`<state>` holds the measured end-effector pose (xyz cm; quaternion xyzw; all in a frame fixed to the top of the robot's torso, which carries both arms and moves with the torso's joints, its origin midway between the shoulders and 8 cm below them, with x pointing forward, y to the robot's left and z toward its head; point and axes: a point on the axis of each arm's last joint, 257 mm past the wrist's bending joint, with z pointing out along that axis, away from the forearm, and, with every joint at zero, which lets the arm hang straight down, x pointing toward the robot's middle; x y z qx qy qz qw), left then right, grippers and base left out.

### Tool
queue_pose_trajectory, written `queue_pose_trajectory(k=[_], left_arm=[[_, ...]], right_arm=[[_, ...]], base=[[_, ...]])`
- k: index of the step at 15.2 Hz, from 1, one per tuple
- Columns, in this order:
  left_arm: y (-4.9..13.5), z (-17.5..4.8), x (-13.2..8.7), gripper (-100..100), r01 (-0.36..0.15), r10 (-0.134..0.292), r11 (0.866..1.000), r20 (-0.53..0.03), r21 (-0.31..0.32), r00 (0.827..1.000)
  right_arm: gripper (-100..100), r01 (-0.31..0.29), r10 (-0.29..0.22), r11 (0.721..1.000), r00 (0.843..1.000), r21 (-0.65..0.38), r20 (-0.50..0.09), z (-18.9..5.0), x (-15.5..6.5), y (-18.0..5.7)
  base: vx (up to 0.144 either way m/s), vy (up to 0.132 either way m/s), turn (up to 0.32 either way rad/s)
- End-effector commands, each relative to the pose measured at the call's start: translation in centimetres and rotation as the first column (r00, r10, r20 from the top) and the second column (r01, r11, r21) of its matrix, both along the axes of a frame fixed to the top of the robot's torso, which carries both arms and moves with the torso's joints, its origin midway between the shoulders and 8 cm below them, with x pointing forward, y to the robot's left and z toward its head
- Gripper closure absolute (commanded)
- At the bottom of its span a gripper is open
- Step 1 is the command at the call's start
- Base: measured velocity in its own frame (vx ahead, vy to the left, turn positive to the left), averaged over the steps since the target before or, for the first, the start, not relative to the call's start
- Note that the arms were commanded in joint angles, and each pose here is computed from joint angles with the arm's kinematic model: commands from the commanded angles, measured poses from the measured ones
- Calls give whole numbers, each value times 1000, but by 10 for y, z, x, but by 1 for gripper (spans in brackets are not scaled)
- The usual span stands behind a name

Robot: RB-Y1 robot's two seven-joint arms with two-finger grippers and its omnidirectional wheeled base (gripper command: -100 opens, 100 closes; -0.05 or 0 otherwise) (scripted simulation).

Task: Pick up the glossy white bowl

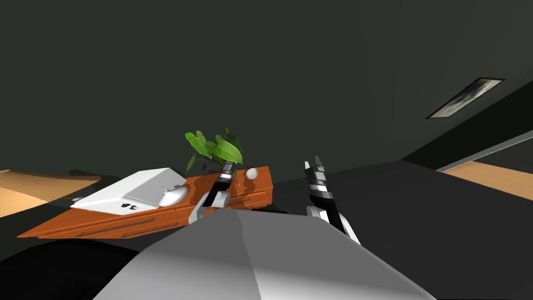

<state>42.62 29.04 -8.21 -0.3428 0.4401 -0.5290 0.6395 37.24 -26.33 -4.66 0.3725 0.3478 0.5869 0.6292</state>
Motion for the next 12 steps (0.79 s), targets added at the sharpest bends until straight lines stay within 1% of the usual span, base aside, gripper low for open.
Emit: queue_pose_trajectory(k=[1,2,3,4,5,6,7,8,9,10,11,12], left_arm=[[10,-29,10,-100,-6,5,1000,-85,-10,996],[11,-32,10,-100,-7,6,1000,-90,-11,996],[17,-51,18,-100,-11,8,1000,-143,-18,990],[19,-55,18,-100,-14,11,1000,-154,-19,988],[25,-70,25,-100,-18,12,999,-201,-27,980],[28,-79,25,-100,-24,17,999,-218,-27,976],[34,-92,31,-100,-27,17,999,-256,-35,967],[37,-104,31,-100,-36,25,999,-283,-35,959],[37,-104,31,-100,-36,25,999,-284,-35,959],[45,-121,36,-100,-45,28,998,-335,-43,942],[48,-129,35,-100,-51,33,998,-349,-43,937],[48,-129,35,-100,-51,33,998,-349,-43,937]], right_arm=[[0,0,0,1000,1000,0,0,0,0,0],[0,0,0,1000,1000,0,0,0,0,0],[0,0,0,1000,1000,0,0,0,0,0],[0,0,0,1000,1000,0,0,0,0,0],[0,0,0,1000,1000,0,0,0,0,0],[0,0,0,1000,1000,0,0,0,0,0],[0,0,0,1000,1000,0,0,0,0,0],[0,0,0,1000,1000,0,0,0,0,0],[0,0,0,1000,1000,0,0,0,0,0],[0,0,0,1000,1000,0,0,0,0,0],[0,0,0,1000,1000,0,0,0,0,0],[0,0,0,1000,1000,0,0,0,0,0]], base=[[-36,27,-238],[-35,31,-218],[-40,38,-290],[-41,44,-204],[-46,35,-236],[-44,32,-210],[-41,34,-218],[-44,35,-200],[-31,24,-91],[-31,20,-208],[-33,27,-221],[-24,23,-81]])
